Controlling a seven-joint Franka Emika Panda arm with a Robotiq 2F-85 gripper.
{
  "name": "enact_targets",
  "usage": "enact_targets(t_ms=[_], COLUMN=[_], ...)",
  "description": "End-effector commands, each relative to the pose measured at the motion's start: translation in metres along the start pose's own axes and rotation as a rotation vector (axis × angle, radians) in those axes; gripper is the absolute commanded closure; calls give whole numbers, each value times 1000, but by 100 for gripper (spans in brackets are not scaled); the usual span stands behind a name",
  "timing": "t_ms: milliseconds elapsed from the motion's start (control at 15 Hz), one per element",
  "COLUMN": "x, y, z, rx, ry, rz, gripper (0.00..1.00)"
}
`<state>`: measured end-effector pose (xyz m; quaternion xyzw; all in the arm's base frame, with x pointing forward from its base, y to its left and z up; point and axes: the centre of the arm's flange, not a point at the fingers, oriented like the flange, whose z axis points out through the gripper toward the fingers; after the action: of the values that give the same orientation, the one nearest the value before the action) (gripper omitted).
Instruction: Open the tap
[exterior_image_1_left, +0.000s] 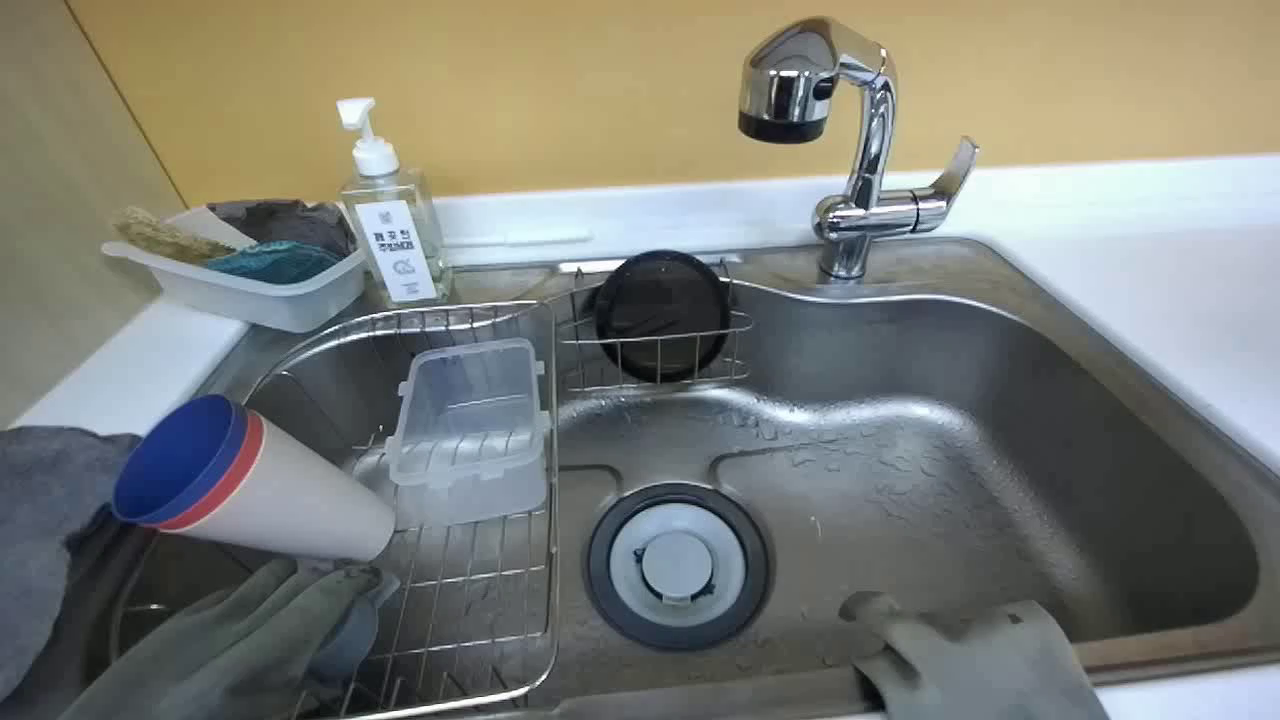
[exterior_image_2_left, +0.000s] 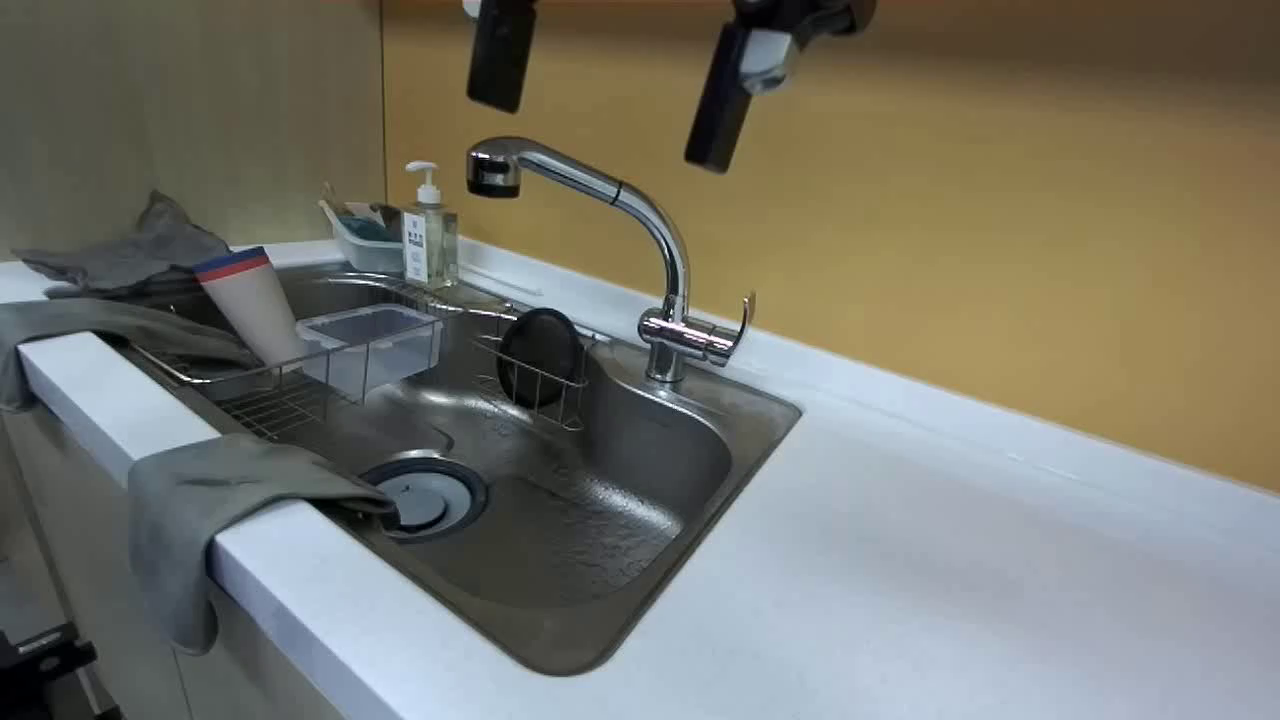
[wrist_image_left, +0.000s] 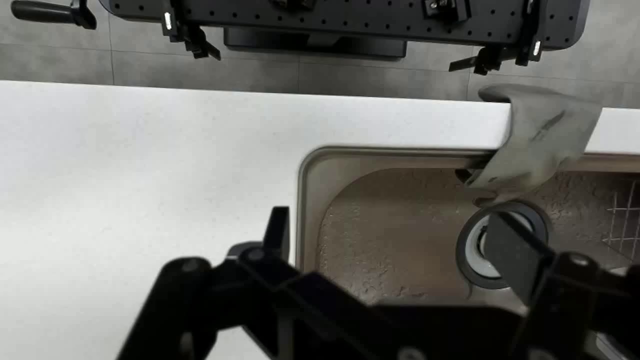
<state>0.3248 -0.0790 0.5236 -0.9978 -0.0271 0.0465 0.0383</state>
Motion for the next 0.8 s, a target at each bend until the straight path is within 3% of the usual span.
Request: enact_targets(t_ms=[0,667,733], x=[0,0,5], y=[0,0,-4], z=[0,-1,-1], rx=[0,-1,-13], ry=[2,4,15], rz=[0,-1,49], gripper=[0,0,0])
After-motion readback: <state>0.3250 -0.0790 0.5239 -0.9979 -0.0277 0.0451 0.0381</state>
